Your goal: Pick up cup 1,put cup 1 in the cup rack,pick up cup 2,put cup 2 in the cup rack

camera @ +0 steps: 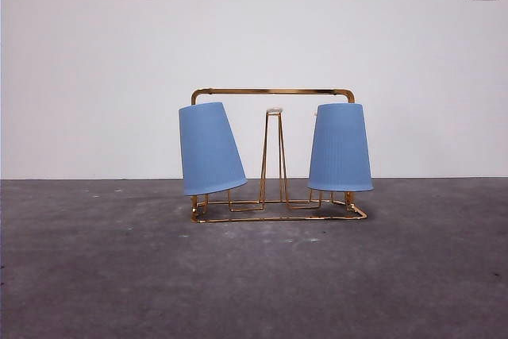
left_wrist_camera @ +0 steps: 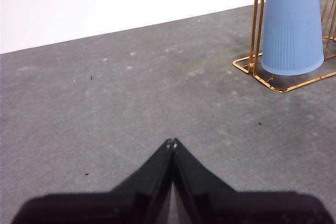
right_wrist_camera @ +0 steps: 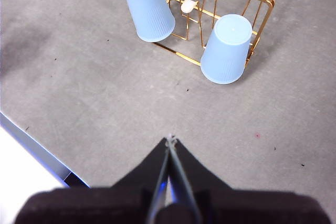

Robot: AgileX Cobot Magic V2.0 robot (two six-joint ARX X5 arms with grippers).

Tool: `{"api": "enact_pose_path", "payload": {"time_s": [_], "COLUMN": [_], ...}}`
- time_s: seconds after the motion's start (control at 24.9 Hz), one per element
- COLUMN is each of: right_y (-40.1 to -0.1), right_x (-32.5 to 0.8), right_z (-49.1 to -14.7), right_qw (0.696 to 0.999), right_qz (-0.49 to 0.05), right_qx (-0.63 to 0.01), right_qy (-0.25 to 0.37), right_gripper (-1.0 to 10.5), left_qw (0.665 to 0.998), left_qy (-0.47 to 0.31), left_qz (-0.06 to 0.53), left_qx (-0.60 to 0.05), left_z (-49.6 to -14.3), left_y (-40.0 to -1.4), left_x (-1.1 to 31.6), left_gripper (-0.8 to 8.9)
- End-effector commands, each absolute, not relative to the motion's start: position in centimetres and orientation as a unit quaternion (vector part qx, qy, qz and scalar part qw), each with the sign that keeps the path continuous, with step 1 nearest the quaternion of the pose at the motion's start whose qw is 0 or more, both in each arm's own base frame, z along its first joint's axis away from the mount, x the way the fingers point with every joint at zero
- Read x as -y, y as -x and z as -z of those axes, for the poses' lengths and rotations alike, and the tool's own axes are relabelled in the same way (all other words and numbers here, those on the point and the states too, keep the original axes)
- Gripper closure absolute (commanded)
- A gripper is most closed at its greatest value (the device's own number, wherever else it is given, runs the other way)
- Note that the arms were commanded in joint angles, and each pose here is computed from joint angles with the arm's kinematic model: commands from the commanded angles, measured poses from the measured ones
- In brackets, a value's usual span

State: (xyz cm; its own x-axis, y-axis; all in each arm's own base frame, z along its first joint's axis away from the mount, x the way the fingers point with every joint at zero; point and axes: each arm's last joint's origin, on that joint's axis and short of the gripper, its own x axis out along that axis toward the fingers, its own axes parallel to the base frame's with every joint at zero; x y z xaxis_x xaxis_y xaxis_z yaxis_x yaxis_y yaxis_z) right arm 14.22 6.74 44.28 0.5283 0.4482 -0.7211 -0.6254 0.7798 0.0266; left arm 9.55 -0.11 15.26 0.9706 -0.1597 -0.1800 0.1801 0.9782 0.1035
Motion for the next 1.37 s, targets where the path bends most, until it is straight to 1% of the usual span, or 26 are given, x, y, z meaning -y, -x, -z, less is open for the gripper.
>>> {"api": "enact_pose_path", "payload": {"time_s": [0.04, 0.08, 0.16, 0.2, 0.24, 0.28, 0.32, 0.36, 0.44, 0.48, 0.52, 0.56, 0.64, 0.76, 0.92, 1.09, 1.17, 1.37], "right_y": [-14.3, -14.3, -14.4, -14.1, -13.8, -13.4, -12.6, -11.7, -9.3, -8.4, -7.7, -7.2, -6.9, -7.2, -8.0, -9.0, -9.3, -9.5], "right_x": [-6.8, -6.8, -6.5, -6.1, -5.5, -5.0, -4.3, -3.8, -2.9, -2.3, -1.9, -1.5, -1.2, -1.0, -0.9, -0.5, -0.4, -0.3], "right_z": [-44.2, -44.2, -44.2, -44.3, -44.7, -45.2, -46.0, -46.7, -47.8, -47.8, -47.5, -46.6, -44.0, -39.2, -33.0, -26.9, -24.3, -19.5], "right_qw": [0.867, 0.866, 0.869, 0.877, 0.887, 0.897, 0.913, 0.924, 0.933, 0.941, 0.950, 0.959, 0.967, 0.974, 0.979, 0.992, 0.994, 0.994], "right_qz": [-0.307, -0.308, -0.294, -0.270, -0.247, -0.233, -0.233, -0.248, -0.295, -0.290, -0.268, -0.242, -0.213, -0.197, -0.187, -0.116, -0.092, -0.087], "right_qx": [-0.375, -0.375, -0.366, -0.362, -0.341, -0.319, -0.279, -0.240, -0.157, -0.119, -0.094, -0.068, -0.038, -0.022, -0.027, -0.044, -0.050, -0.063], "right_qy": [0.118, 0.120, 0.155, 0.164, 0.191, 0.197, 0.186, 0.166, 0.129, 0.127, 0.129, 0.134, 0.136, 0.113, 0.078, 0.012, -0.011, -0.019], "right_gripper": [9.5, 9.5, 9.5, 9.5, 9.5, 9.5, 9.5, 9.5, 9.5, 9.5, 9.5, 9.5, 9.5, 9.5, 9.5, 9.5, 9.5, 9.5], "left_qw": [0.991, 0.991, 0.991, 0.991, 0.991, 0.991, 0.991, 0.991, 0.990, 0.990, 0.990, 0.990, 0.990, 0.990, 0.990, 0.990, 0.990, 0.990], "left_qy": [-0.054, -0.054, -0.054, -0.054, -0.054, -0.053, -0.053, -0.053, -0.053, -0.053, -0.053, -0.053, -0.052, -0.052, -0.052, -0.052, -0.052, -0.052], "left_qz": [0.084, 0.084, 0.084, 0.084, 0.084, 0.084, 0.084, 0.084, 0.084, 0.085, 0.085, 0.084, 0.085, 0.085, 0.085, 0.085, 0.085, 0.085], "left_qx": [-0.087, -0.088, -0.091, -0.091, -0.092, -0.093, -0.094, -0.094, -0.095, -0.097, -0.098, -0.099, -0.101, -0.102, -0.103, -0.104, -0.104, -0.104], "left_z": [-15.0, -15.0, -15.0, -14.9, -14.9, -14.9, -14.9, -14.9, -14.9, -14.9, -14.8, -14.8, -14.8, -14.8, -14.8, -14.7, -14.7, -14.7], "left_y": [-9.6, -9.6, -9.6, -9.7, -9.7, -9.7, -9.7, -9.7, -9.7, -9.7, -9.7, -9.7, -9.7, -9.8, -9.8, -9.8, -9.8, -9.8], "left_x": [0.1, 0.1, 0.1, 0.1, 0.1, 0.1, 0.1, 0.1, 0.1, 0.1, 0.1, 0.1, 0.1, 0.1, 0.1, 0.1, 0.1, 0.1], "left_gripper": [8.14, 8.14, 8.14, 8.14, 8.14, 8.14, 8.14, 8.14, 8.14, 8.14, 8.14, 8.14, 8.14, 8.14, 8.14, 8.14, 8.14, 8.14]}}
